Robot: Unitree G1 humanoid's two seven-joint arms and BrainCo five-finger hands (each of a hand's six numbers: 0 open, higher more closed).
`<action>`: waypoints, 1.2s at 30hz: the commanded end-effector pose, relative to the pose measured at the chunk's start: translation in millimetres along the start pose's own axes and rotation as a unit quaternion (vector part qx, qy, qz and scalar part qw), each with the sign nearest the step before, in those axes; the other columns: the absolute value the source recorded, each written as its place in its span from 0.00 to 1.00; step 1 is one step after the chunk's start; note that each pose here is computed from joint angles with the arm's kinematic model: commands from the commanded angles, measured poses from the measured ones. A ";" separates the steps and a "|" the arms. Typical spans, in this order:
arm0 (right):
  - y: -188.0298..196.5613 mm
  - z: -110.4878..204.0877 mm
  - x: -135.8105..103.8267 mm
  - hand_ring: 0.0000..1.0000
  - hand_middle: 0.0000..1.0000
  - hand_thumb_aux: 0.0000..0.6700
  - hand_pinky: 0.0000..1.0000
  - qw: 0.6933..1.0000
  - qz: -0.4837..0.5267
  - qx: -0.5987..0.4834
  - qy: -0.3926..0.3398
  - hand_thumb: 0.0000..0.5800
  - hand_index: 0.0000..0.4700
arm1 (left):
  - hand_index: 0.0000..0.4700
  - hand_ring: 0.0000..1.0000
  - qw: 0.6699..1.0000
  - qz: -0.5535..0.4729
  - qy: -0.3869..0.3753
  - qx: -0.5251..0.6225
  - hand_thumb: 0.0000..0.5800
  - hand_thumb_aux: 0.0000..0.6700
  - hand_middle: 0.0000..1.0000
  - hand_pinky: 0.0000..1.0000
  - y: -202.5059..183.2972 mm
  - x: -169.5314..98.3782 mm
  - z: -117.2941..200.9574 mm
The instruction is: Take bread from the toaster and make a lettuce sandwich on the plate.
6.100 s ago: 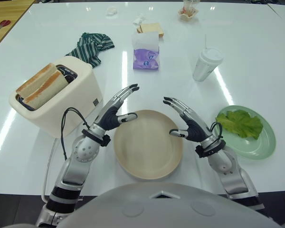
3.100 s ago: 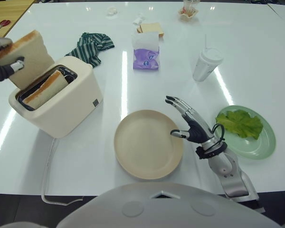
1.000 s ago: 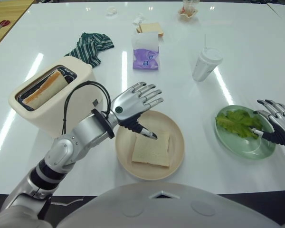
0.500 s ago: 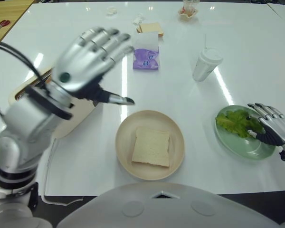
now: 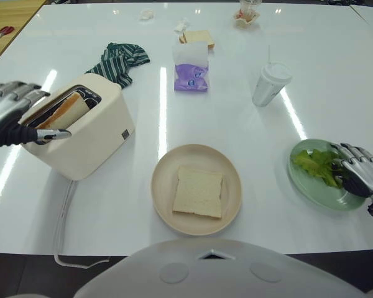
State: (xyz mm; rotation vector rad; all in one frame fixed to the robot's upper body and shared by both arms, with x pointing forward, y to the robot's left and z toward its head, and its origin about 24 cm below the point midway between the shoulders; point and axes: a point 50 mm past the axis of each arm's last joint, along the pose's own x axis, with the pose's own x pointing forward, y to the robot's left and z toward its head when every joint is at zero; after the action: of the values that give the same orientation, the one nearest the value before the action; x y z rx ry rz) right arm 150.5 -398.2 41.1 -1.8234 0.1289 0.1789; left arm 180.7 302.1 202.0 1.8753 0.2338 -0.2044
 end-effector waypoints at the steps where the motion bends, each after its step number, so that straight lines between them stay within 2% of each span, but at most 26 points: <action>1: -4.1 9.0 0.3 0.00 0.00 1.00 0.00 1.000 -0.008 0.014 -0.024 1.00 1.00 | 0.00 0.00 1.000 -0.027 0.004 0.004 0.00 0.00 0.00 0.00 -11.4 5.9 5.0; 4: -19.2 18.2 2.1 0.00 0.00 1.00 0.00 0.998 -0.042 0.026 -0.046 1.00 1.00 | 0.00 0.00 1.000 0.003 0.024 0.007 0.00 0.00 0.00 0.00 -4.3 10.2 1.7; 5: -27.3 21.5 3.2 0.00 0.00 1.00 0.00 0.996 -0.058 0.031 -0.055 1.00 1.00 | 0.64 0.00 0.999 0.025 0.022 -0.001 0.87 0.64 0.00 0.00 1.5 10.6 3.2; 6: -35.1 24.3 4.2 0.00 0.00 1.00 0.00 0.995 -0.073 0.036 -0.061 1.00 1.00 | 1.00 0.00 0.998 0.054 0.018 -0.008 1.00 1.00 0.00 0.00 9.1 10.4 5.4; 11: -57.7 34.0 4.4 0.00 0.00 1.00 0.00 0.991 -0.104 0.045 -0.077 1.00 1.00 | 1.00 0.00 0.987 0.153 0.005 -0.054 1.00 1.00 0.00 0.00 34.0 6.7 10.9; 19: -69.8 40.6 1.5 0.00 0.00 1.00 0.00 0.988 -0.116 0.056 -0.084 1.00 1.00 | 1.00 0.00 0.992 0.102 -0.008 -0.070 1.00 1.00 0.00 0.00 13.9 9.2 16.4; 20: -70.0 40.7 1.3 0.00 0.00 1.00 0.00 0.988 -0.116 0.057 -0.084 1.00 1.00 | 0.78 0.00 0.993 0.100 -0.007 -0.068 0.95 0.78 0.00 0.00 13.0 8.8 16.3; 21: -70.1 40.7 1.2 0.00 0.00 1.00 0.00 0.988 -0.115 0.058 -0.084 1.00 1.00 | 0.16 0.00 0.993 0.100 -0.005 -0.067 0.30 0.16 0.00 0.00 12.7 8.5 15.7; 22: -69.9 40.6 1.1 0.00 0.00 1.00 0.00 0.988 -0.115 0.058 -0.084 1.00 1.00 | 0.00 0.00 0.993 0.100 -0.001 -0.067 0.00 0.00 0.00 0.00 12.7 8.1 14.4; 36: -65.6 41.1 -2.8 0.00 0.00 1.00 0.00 0.988 -0.110 0.066 -0.081 1.00 1.00 | 0.00 0.00 0.996 0.061 0.009 -0.064 0.00 0.00 0.00 0.00 -3.9 17.5 11.7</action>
State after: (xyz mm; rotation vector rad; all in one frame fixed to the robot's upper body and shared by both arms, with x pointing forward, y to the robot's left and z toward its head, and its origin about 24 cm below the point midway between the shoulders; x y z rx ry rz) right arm 158.9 -342.1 95.6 -1.6769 -0.1800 0.1515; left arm 194.9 292.4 198.1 1.7433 0.1059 -0.0592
